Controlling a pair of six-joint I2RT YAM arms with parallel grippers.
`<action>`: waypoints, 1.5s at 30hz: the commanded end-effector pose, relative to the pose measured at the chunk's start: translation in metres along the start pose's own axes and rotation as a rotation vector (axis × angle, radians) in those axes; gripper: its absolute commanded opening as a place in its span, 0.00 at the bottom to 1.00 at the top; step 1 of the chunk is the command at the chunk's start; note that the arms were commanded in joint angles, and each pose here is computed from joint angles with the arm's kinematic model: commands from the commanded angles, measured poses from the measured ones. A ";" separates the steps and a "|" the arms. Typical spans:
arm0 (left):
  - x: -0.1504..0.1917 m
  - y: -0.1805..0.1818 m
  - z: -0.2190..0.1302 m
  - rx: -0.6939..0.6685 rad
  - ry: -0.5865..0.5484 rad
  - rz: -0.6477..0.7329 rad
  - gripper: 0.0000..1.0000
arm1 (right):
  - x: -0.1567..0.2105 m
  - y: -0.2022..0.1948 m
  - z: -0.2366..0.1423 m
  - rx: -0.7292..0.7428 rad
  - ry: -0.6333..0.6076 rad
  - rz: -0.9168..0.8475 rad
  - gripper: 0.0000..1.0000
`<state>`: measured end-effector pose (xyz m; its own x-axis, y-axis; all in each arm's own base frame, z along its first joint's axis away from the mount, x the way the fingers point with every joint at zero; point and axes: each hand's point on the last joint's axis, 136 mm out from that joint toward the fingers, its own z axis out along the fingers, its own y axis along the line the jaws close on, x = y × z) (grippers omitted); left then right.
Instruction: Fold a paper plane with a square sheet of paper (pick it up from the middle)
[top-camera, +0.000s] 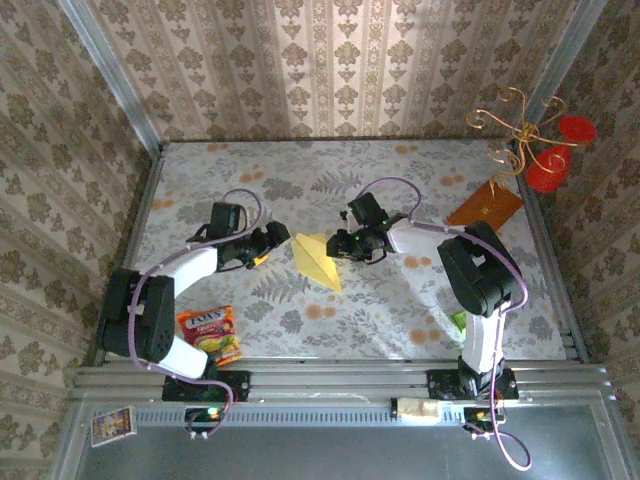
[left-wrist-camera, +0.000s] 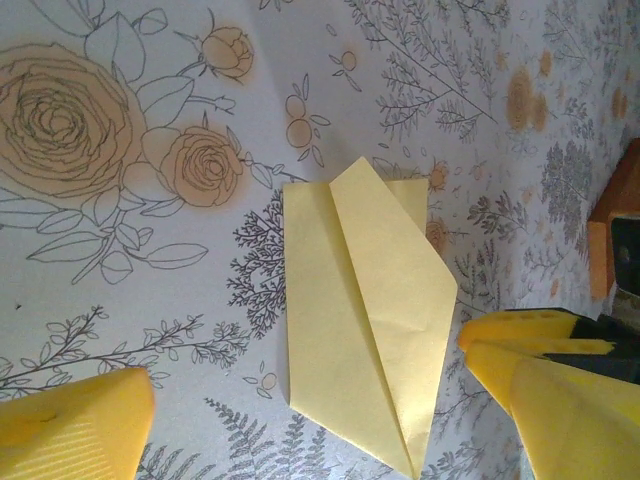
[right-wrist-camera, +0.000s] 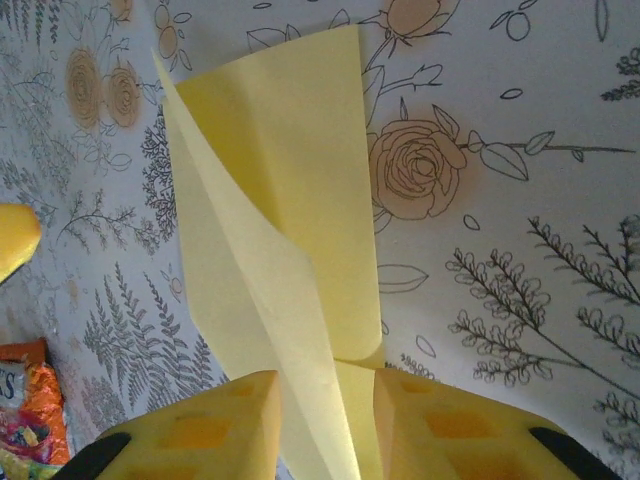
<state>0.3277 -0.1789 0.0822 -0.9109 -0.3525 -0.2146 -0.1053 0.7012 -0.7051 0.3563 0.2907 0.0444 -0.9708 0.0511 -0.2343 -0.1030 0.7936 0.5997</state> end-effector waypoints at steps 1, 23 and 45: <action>-0.002 -0.006 0.000 0.026 -0.014 -0.008 0.96 | -0.007 0.013 0.004 -0.077 0.017 -0.033 0.30; -0.013 -0.022 -0.011 0.004 -0.011 0.035 1.00 | -0.008 0.027 0.000 -0.151 0.008 -0.105 0.09; 0.019 -0.145 -0.007 0.484 0.069 0.212 0.78 | -0.062 0.099 -0.101 -0.534 -0.311 -0.012 0.06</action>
<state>0.3226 -0.2727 0.1714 -0.9257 -0.1955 -0.3239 0.2066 0.4561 -0.8656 0.3863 0.3032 0.1602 -0.8795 0.2447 -0.4081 -0.2560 0.4796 0.8393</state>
